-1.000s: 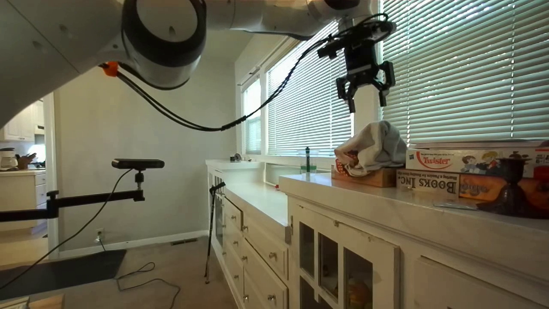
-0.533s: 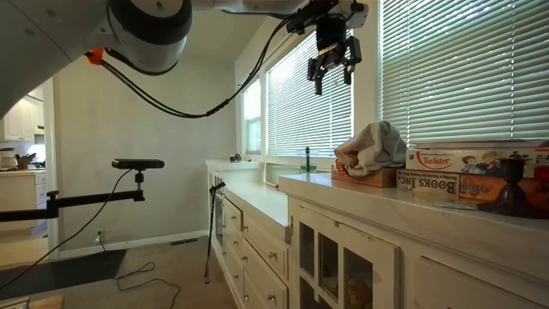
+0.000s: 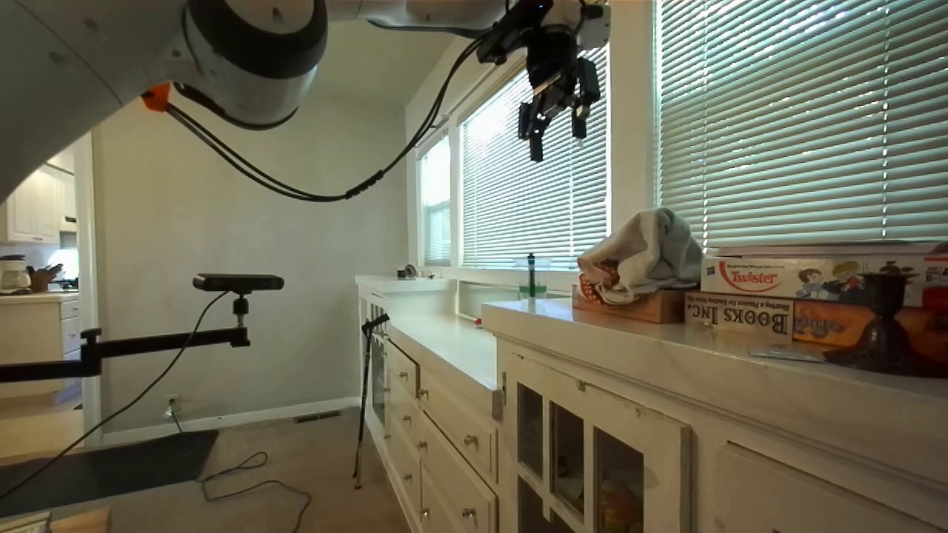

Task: Use the tea towel to wipe the cabinet top

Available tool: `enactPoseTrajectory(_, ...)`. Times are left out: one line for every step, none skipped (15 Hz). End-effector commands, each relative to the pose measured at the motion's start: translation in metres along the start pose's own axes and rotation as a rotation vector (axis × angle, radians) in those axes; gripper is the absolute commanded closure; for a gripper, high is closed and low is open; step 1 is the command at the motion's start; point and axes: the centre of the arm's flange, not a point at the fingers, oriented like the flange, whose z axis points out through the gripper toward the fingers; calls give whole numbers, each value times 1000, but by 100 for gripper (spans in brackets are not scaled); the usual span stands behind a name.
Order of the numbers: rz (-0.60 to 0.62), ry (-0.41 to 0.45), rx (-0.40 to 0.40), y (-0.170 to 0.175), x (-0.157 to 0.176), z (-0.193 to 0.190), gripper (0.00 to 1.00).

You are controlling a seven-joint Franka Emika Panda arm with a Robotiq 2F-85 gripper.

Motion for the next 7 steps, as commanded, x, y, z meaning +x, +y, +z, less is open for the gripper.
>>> enactPoseTrajectory(-15, 127, -69, -16, -52, 47, 0)
enactPoseTrajectory(-30, 159, -69, -22, -47, 45, 0)
enactPoseTrajectory(-48, 171, -73, -27, -43, 44, 0)
enactPoseTrajectory(-61, 180, -70, -33, -39, 44, 0)
enactPoseTrajectory(-35, 141, -44, -29, 19, -5, 0)
enactPoseTrajectory(-42, 150, -45, -35, 21, -4, 0)
enactPoseTrajectory(-47, 153, -46, -38, 22, -3, 0)
